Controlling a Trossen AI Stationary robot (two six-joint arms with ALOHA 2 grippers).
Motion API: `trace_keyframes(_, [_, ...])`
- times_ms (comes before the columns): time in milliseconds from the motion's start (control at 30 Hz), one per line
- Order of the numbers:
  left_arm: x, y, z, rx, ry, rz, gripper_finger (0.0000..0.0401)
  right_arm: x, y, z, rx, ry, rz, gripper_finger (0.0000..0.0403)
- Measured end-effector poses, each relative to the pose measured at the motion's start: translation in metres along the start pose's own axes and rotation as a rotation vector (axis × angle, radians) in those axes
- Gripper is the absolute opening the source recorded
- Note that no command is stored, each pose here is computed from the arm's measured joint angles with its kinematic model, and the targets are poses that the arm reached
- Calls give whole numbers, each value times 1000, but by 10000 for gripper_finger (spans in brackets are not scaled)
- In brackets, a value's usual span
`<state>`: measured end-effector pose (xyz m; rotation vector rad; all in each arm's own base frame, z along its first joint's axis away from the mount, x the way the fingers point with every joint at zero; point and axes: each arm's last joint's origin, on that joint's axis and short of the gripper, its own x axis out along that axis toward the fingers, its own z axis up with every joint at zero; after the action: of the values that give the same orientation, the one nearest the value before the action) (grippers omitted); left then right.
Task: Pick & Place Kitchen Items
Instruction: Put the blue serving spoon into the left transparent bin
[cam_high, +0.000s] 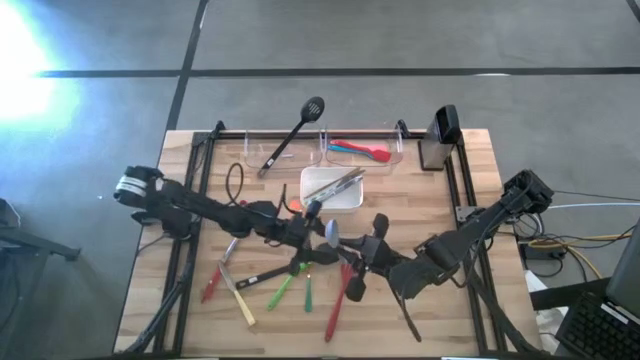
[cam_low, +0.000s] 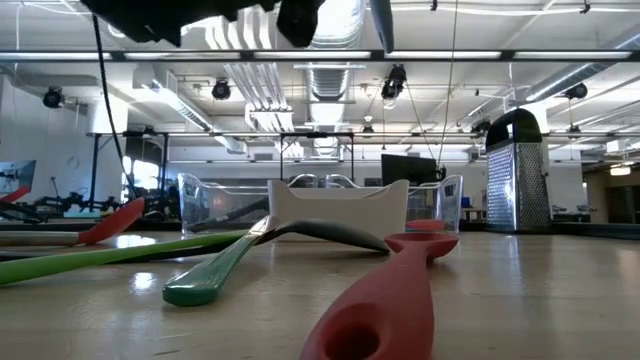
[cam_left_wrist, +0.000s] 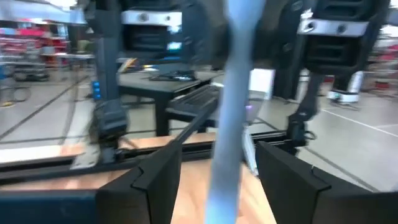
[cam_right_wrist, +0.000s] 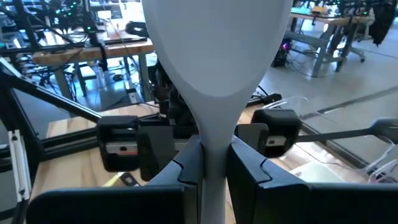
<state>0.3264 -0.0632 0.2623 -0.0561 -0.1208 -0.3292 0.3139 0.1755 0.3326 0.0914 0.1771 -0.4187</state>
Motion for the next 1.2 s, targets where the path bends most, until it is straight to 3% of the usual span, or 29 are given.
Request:
trace_keyframes(133, [11, -1, 6, 0, -19, -63, 211, 1, 0, -1, -1, 1, -2, 33])
trace_keyframes(333, [19, 1, 7, -8, -16, -73, 200, 1, 0, -1, 1, 0, -1, 33])
trace_keyframes(433, [20, 2, 6, -2, -1, -71, 168, 1, 0, -1, 2, 1, 1, 33])
trace_keyframes(600, [19, 4, 5, 34, 15, -63, 58, 1, 0, -2, 2, 5, 3, 33])
trace_keyframes(800, [18, 7, 6, 16, 52, -66, 62, 0, 1, -3, -2, 9, 7, 34])
trace_keyframes(1033, [-1, 6, 19, 11, 202, -22, 62, -21, 2, 3, 0, 7, -14, 124])
trace_keyframes(1200, [-36, 10, 40, 129, 388, 191, 62, -35, -5, -9, 2, 96, -53, 178])
